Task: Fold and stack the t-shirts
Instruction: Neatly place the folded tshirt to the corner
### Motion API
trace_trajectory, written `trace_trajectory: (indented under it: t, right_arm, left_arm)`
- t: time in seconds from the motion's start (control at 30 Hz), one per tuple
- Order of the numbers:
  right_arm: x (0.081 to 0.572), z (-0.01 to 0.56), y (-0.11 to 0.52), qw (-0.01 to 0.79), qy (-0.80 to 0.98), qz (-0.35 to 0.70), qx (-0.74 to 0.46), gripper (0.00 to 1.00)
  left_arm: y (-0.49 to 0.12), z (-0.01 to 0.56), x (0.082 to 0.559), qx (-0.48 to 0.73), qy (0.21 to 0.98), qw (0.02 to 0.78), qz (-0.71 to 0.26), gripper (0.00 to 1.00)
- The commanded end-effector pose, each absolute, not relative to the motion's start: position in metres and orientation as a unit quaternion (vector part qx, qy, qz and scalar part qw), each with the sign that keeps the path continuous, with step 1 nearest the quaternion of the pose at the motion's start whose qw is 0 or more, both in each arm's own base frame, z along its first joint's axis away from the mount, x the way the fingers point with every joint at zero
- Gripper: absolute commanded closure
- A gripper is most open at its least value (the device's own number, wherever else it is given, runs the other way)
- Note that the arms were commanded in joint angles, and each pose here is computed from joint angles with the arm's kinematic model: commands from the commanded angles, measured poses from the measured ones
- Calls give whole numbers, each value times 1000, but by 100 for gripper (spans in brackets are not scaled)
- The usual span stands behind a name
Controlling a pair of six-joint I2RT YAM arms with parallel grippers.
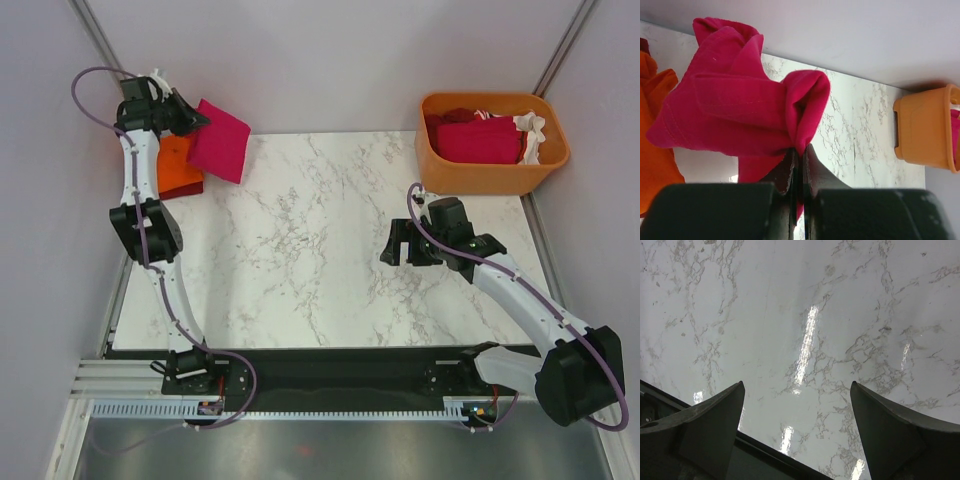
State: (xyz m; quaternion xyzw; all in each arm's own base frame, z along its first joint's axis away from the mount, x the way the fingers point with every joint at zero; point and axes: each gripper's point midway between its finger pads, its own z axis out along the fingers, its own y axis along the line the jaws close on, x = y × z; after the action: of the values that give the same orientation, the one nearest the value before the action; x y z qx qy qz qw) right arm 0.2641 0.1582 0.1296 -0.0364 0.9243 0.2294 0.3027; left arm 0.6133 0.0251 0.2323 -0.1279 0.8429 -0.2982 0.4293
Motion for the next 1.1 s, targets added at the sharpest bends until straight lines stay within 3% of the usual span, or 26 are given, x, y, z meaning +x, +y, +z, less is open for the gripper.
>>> trace_trajectory:
  t: [0.0, 0.4, 0.67, 0.8, 0.87, 0.97, 1.07]
  right_arm:
    - [267, 132, 160, 313, 919, 235, -45, 5]
    - [265, 128, 162, 302, 921, 240, -47, 5]
    - [263, 123, 164, 292, 924, 244, -50, 5]
    - [263, 120, 165, 288, 924, 245, -50, 5]
    - [262, 120, 165, 287, 925, 245, -50, 5]
    - [261, 120, 165, 287, 924, 249, -51, 5]
    - [258, 120, 166, 286, 923, 252, -53, 5]
  left_arm:
    - [30, 290, 615, -117, 796, 479, -350, 98]
    - [128, 298, 599, -187, 779, 510, -313, 98]
    - [215, 254, 576, -287, 769, 484, -302, 98]
    - [244, 235, 568, -321, 777, 480, -250, 97]
    - [257, 224, 565, -342, 783, 475, -210, 94]
    - [277, 214, 561, -364, 789, 473, -148, 68]
    - [303, 206, 557, -386, 790, 472, -73, 62]
